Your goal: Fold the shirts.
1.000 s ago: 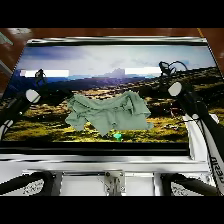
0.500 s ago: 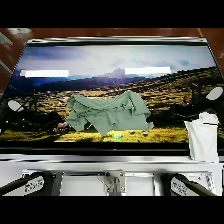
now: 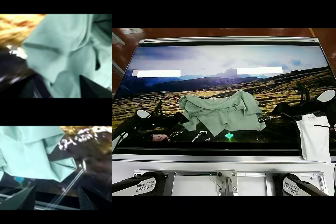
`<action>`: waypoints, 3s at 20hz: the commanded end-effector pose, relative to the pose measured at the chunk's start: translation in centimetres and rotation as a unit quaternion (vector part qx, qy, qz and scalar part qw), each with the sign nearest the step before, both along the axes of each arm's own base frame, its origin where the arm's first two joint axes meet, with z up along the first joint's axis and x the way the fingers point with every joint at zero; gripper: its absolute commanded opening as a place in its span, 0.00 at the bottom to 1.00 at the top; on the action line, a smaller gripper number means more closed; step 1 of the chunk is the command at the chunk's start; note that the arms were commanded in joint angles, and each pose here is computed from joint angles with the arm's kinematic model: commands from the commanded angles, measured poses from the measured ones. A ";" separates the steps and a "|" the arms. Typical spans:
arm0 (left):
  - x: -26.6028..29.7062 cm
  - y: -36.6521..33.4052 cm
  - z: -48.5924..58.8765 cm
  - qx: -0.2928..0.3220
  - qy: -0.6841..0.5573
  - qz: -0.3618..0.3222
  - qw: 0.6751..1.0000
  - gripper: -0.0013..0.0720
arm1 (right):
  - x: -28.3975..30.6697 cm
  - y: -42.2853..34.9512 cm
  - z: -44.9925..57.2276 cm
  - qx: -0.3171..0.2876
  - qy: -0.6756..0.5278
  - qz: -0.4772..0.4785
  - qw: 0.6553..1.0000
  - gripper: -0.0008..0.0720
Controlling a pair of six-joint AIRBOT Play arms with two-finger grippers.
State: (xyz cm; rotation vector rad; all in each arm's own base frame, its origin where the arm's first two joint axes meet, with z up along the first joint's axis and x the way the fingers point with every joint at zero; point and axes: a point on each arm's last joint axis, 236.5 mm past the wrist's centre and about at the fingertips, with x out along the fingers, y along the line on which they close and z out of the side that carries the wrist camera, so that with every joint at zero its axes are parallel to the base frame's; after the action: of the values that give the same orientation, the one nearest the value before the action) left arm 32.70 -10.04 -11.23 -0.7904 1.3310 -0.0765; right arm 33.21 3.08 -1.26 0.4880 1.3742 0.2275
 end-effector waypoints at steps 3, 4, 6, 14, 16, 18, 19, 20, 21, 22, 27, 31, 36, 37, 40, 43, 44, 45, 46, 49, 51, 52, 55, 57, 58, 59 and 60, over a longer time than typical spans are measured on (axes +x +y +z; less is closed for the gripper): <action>1.9 -0.7 0.5 -0.017 -0.013 0.039 0.999 0.07 | -1.7 2.6 -2.1 0.010 0.014 0.039 0.999 0.87; 2.1 -0.8 0.8 -0.019 -0.016 0.038 0.999 0.07 | -2.2 3.7 -3.1 -0.002 0.011 0.066 0.998 0.87; 2.3 -1.0 1.4 -0.023 -0.021 0.033 0.999 0.07 | -1.8 5.9 -4.6 -0.020 -0.015 0.087 0.996 0.87; 2.8 -1.3 5.5 -0.020 -0.083 0.003 0.996 0.07 | -0.6 9.4 -9.0 -0.008 0.009 0.056 0.998 0.94; 2.6 -1.5 5.6 -0.018 -0.088 -0.009 0.996 0.07 | -1.2 9.5 -9.5 -0.003 0.027 0.054 0.998 0.94; 2.4 -1.6 5.6 -0.021 -0.085 -0.012 0.996 0.07 | -1.1 9.8 -9.4 0.007 0.035 0.033 0.999 0.92; 2.4 -1.6 5.7 -0.022 -0.085 -0.013 0.996 0.07 | -1.2 10.2 -9.2 0.018 0.039 0.029 0.999 0.63; 2.3 -1.8 5.9 -0.023 -0.086 -0.016 0.996 0.07 | -1.5 10.7 -8.9 0.030 0.048 0.028 0.998 0.17; 2.3 -1.9 6.3 -0.026 -0.088 -0.020 0.996 0.07 | -1.9 11.2 -8.6 0.044 0.057 0.029 0.997 0.11; 2.4 -2.0 7.1 -0.025 -0.099 -0.027 0.994 0.07 | -2.2 11.7 -8.0 0.054 0.061 0.039 0.996 0.10; 5.4 -1.9 21.5 0.013 -0.309 -0.081 0.948 0.07 | 0.2 12.8 3.4 0.063 -0.086 0.129 0.986 0.10; 3.3 2.6 46.5 0.082 -0.570 -0.016 0.818 0.07 | 3.6 8.5 27.8 0.019 -0.412 0.063 0.909 0.10; -6.5 10.6 61.8 0.275 -0.639 0.097 0.712 0.07 | -3.1 0.0 44.7 -0.101 -0.569 -0.073 0.813 0.10; -7.5 10.7 61.8 0.285 -0.624 0.100 0.721 0.07 | -4.2 0.1 44.7 -0.108 -0.561 -0.066 0.818 0.10; -10.7 7.1 64.6 0.261 -0.669 0.070 0.693 0.07 | -5.8 2.5 45.9 -0.073 -0.568 -0.036 0.819 0.10; -13.5 5.3 66.5 0.252 -0.700 0.066 0.665 0.07 | -7.1 4.2 48.0 -0.044 -0.591 -0.020 0.805 0.10; -14.2 4.9 66.7 0.254 -0.704 0.065 0.660 0.07 | -7.6 4.4 48.5 -0.044 -0.596 -0.016 0.802 0.10; -14.8 4.6 66.7 0.256 -0.705 0.063 0.658 0.07 | -8.1 4.6 48.9 -0.047 -0.599 -0.012 0.799 0.10; -15.1 4.3 66.3 0.259 -0.702 0.058 0.661 0.07 | -8.7 4.8 49.0 -0.049 -0.598 -0.009 0.800 0.10; -13.8 4.9 60.8 0.285 -0.620 0.019 0.731 0.07 | -9.6 4.2 45.3 -0.069 -0.526 -0.005 0.847 0.10; -13.6 5.8 56.4 0.300 -0.551 -0.003 0.778 0.07 | -10.7 3.7 41.2 -0.095 -0.451 0.020 0.887 0.10; -13.9 5.7 55.5 0.303 -0.536 -0.011 0.788 0.07 | -11.5 3.8 39.7 -0.102 -0.424 0.037 0.899 0.10; -16.0 3.5 58.4 0.294 -0.596 -0.010 0.747 0.07 | -13.9 6.9 39.7 -0.081 -0.438 0.124 0.887 0.10; -18.5 1.5 61.9 0.278 -0.663 0.005 0.695 0.07 | -15.5 9.5 42.4 -0.059 -0.502 0.165 0.847 0.10; -19.5 1.3 62.7 0.285 -0.676 0.013 0.679 0.07 | -15.6 9.3 43.5 -0.061 -0.522 0.145 0.838 0.10; -20.1 2.0 62.6 0.304 -0.670 0.025 0.677 0.07 | -15.3 8.3 44.1 -0.074 -0.531 0.110 0.837 0.10; -20.2 3.8 61.4 0.330 -0.640 0.049 0.692 0.07 | -15.0 6.5 44.0 -0.096 -0.525 0.067 0.843 0.10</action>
State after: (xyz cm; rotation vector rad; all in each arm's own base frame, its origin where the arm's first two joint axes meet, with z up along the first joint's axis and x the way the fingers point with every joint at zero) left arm 14.29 -7.51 49.98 -0.0457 -0.0669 -0.1317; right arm 18.62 10.81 41.61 0.0237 0.3923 0.4748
